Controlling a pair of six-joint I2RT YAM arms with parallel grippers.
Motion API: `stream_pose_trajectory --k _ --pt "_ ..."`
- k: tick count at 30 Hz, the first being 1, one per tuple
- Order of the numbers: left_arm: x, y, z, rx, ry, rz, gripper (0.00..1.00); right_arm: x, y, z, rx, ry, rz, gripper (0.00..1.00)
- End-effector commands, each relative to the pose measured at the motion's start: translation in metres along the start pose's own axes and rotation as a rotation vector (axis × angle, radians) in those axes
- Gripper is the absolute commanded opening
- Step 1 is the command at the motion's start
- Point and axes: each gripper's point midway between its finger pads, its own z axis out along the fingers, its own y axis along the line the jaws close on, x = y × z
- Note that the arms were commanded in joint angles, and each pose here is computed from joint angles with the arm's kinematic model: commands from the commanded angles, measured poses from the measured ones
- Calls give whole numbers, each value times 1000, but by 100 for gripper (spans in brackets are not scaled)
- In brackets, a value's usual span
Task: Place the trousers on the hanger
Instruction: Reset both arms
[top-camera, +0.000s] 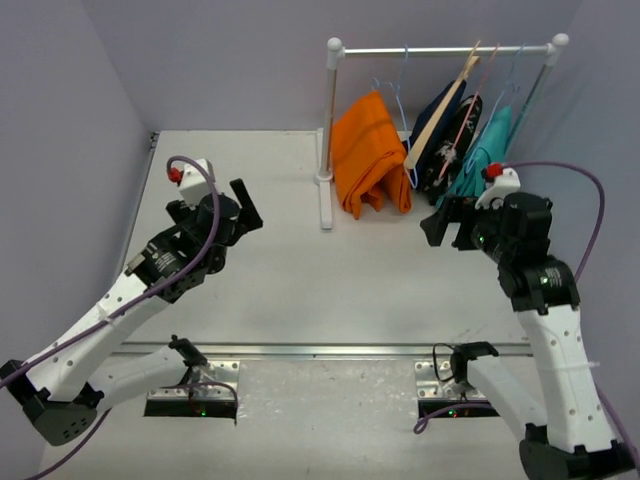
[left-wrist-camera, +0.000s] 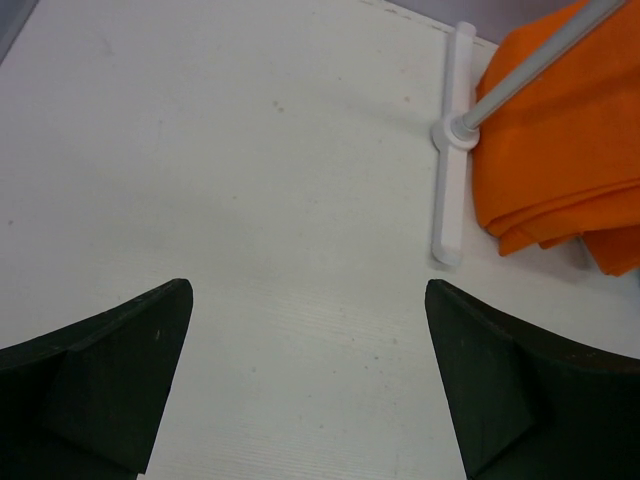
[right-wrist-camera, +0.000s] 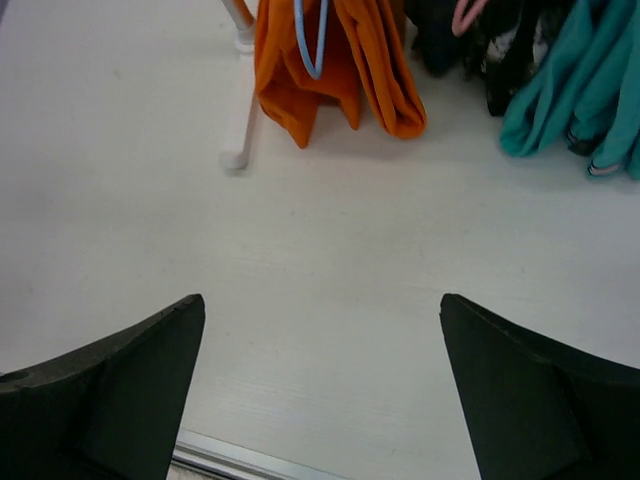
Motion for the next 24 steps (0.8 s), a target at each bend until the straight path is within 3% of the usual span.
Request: stream_pose_trajectory --k 1,6,10,24 --pt "-12 36 -13 -63 -80 33 100 37 -14 -1 32 25 -50 99" --pt "26 70 -7 -124 -76 103 100 79 -34 1 129 128 16 99" --pt "46 86 -3 -147 -98 77 100 89 -35 0 113 68 -6 99" --pt "33 97 -12 -148 -158 7 100 95 -38 -6 136 -5 -109 99"
